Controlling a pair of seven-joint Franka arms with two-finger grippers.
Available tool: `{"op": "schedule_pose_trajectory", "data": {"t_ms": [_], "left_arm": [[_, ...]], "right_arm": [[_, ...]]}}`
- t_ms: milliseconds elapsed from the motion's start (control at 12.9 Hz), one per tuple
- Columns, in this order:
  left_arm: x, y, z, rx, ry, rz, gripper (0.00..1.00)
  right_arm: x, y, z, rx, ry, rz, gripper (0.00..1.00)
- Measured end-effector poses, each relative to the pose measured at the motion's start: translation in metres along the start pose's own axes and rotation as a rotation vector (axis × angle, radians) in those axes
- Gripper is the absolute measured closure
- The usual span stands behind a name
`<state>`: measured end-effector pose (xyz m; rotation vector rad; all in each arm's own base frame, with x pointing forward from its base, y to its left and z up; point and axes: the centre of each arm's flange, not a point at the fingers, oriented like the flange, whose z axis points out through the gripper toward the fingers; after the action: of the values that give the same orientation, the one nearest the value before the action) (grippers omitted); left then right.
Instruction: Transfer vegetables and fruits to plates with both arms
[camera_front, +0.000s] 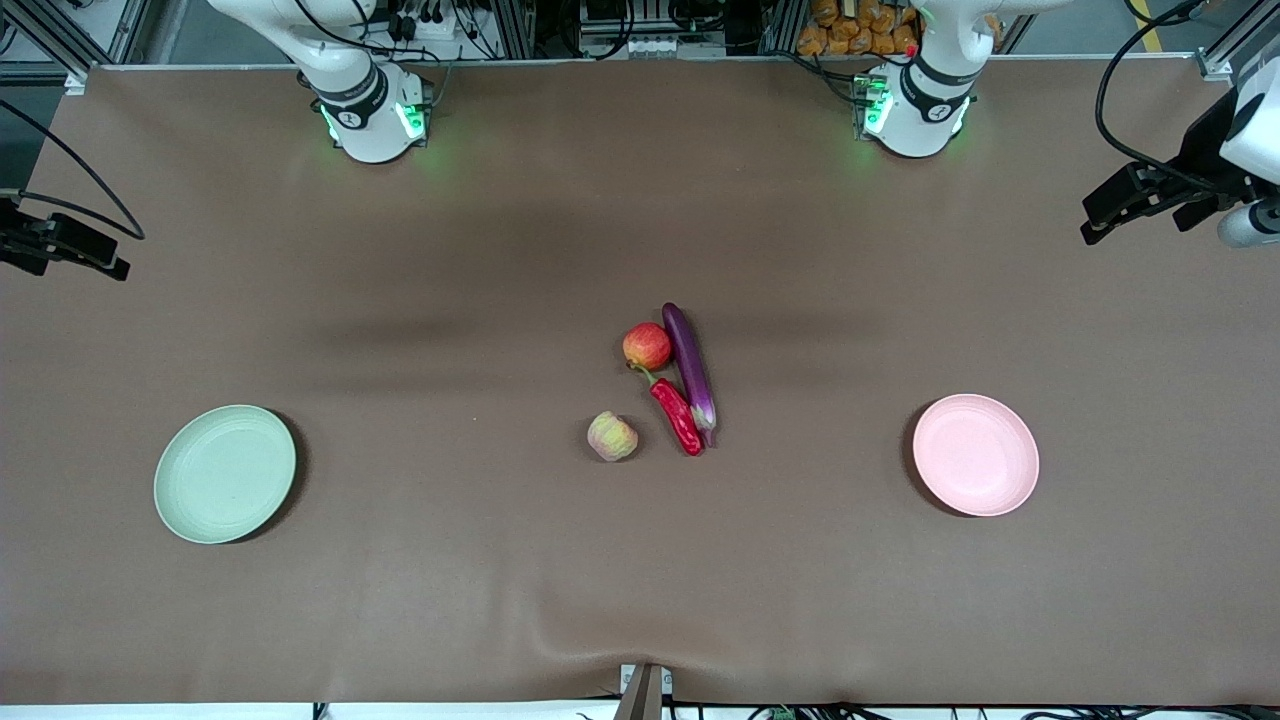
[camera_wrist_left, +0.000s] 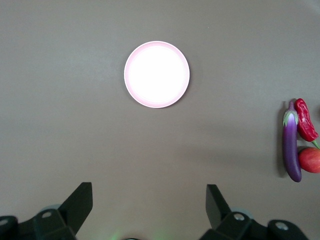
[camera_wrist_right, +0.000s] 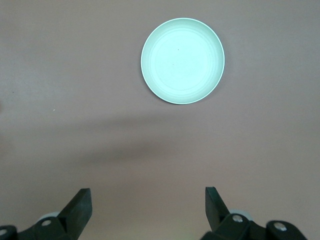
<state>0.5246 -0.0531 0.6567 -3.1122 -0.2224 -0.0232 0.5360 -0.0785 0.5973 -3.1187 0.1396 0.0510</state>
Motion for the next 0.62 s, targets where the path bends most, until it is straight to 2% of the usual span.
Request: {"op": "schedule_pose_trajectory", "data": {"t_ms": [156, 389, 622], "left_arm": [[0.000, 0.000, 0.000, 0.000, 0.000, 0.001, 0.00], [0.000, 0.000, -0.007, -0.003, 0.013, 0.001, 0.00], [0.000, -0.002, -0.006, 0.000, -0.001, -0.002, 0.00]], "right_arm": [[0.003, 0.001, -0.010, -0.017, 0.025, -0.001, 0.00], [0.000, -0.009, -0.039, -0.057, 0.011, -0.023, 0.00], [0.002, -0.014, -0.041, -0.064, 0.010, -0.026, 0.00]]}}
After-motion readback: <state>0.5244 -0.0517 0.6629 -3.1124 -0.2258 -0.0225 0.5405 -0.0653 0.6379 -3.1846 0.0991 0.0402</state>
